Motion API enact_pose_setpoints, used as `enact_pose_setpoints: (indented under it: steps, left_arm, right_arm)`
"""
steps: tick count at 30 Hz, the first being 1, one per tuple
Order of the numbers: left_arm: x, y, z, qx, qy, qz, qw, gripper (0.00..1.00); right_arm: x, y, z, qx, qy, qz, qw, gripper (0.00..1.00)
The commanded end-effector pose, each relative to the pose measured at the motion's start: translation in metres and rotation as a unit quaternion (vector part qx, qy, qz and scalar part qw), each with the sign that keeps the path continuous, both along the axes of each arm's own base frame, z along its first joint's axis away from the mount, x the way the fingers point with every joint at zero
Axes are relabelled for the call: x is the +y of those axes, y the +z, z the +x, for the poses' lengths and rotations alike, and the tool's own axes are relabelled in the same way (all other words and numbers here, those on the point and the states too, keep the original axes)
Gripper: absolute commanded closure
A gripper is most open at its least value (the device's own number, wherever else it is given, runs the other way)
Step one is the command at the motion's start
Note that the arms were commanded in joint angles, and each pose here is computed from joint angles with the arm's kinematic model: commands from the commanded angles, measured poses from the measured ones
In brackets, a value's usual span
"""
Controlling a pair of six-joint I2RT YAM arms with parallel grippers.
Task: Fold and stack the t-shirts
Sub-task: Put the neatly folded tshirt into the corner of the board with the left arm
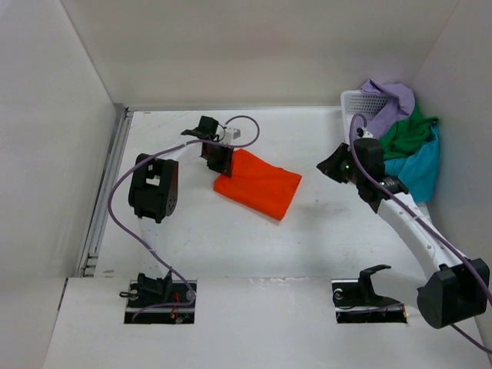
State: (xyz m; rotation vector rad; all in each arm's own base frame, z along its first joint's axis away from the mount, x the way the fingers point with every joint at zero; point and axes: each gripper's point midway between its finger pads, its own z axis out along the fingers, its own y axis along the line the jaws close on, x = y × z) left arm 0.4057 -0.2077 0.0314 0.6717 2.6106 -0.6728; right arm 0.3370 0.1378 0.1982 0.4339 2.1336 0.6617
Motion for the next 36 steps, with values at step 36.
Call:
enact_pose_setpoints:
  steps: [36]
  left_arm:
    - [0.455, 0.094, 0.264, -0.379, 0.342, 0.210, 0.834, 0.84]
  right_arm:
    - [0.022, 0.034, 0.042, 0.061, 0.033, -0.098, 0.993, 0.66]
